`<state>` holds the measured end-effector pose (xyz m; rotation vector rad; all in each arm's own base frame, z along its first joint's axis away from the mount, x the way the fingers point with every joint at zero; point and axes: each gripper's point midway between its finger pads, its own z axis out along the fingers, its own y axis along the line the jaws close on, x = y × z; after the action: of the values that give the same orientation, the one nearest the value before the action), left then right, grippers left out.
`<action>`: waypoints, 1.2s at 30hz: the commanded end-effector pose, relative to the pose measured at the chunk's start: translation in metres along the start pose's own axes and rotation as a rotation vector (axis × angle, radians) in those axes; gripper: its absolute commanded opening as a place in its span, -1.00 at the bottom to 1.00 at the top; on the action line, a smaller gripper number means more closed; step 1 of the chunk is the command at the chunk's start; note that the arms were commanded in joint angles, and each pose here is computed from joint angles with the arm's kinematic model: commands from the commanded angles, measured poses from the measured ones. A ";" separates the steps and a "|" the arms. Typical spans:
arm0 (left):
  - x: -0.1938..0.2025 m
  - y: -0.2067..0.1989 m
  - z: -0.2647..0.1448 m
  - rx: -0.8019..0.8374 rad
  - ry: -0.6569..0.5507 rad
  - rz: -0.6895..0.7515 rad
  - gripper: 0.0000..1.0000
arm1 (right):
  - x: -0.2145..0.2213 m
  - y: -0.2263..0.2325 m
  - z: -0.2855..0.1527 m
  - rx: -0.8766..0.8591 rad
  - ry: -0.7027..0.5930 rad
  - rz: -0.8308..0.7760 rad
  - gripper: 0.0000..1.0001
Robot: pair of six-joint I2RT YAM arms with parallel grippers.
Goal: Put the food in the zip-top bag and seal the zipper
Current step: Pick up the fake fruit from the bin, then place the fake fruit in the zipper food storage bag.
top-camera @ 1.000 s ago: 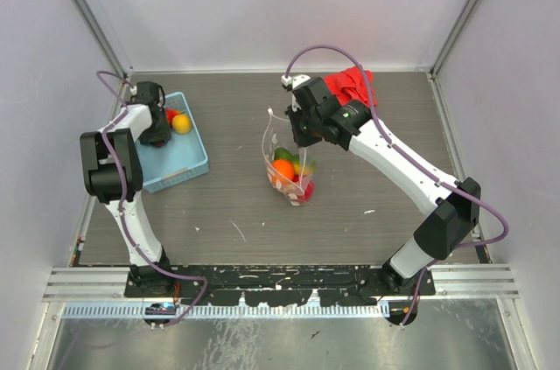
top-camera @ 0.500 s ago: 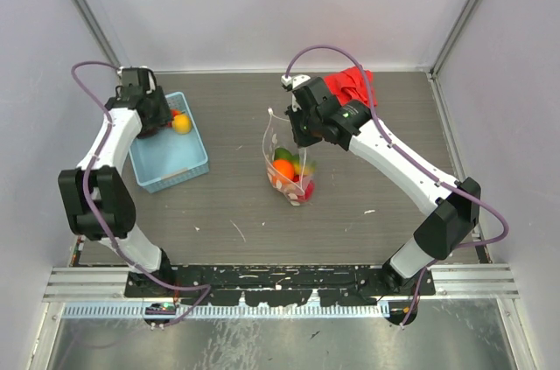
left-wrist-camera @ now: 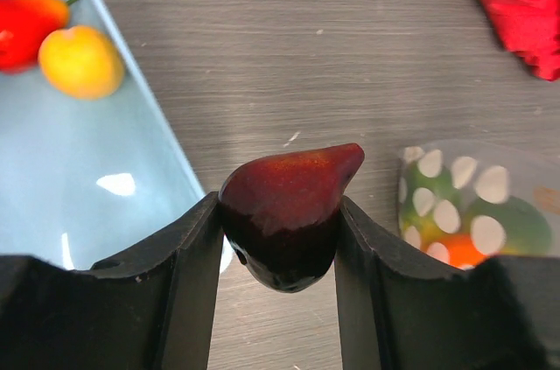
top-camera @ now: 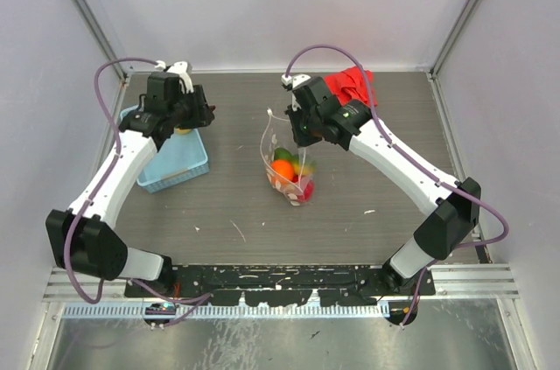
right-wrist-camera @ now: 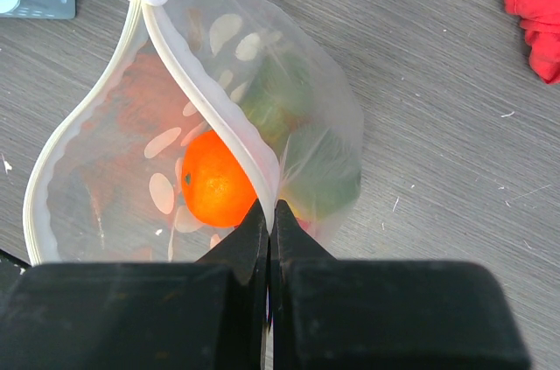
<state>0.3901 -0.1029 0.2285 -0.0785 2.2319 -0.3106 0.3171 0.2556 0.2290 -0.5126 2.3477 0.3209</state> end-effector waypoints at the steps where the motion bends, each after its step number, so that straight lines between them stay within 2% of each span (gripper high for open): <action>1: -0.020 -0.046 -0.029 0.151 -0.127 0.087 -0.25 | -0.027 0.006 -0.012 -0.022 -0.086 0.023 -0.99; 10: -0.011 -0.126 -0.095 0.407 -0.272 0.260 -0.25 | -0.026 0.006 -0.009 -0.023 -0.077 0.025 -0.99; 16: 0.003 -0.176 -0.121 0.541 -0.364 0.512 -0.26 | -0.026 0.006 -0.009 -0.020 -0.078 0.024 -0.99; 19: 0.015 -0.194 -0.122 0.591 -0.382 0.649 -0.24 | -0.026 0.006 -0.011 -0.020 -0.080 0.026 -0.99; 23: 0.025 -0.209 -0.117 0.646 -0.390 0.764 -0.23 | -0.025 0.005 -0.012 -0.017 -0.078 0.026 -0.99; 36: 0.051 -0.222 -0.090 0.733 -0.418 1.047 -0.09 | -0.025 0.005 -0.012 -0.020 -0.077 0.028 -0.99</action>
<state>0.2745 -0.2944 0.2845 1.1502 1.5619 -0.4601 0.3179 0.2569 0.2288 -0.4999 2.3520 0.3256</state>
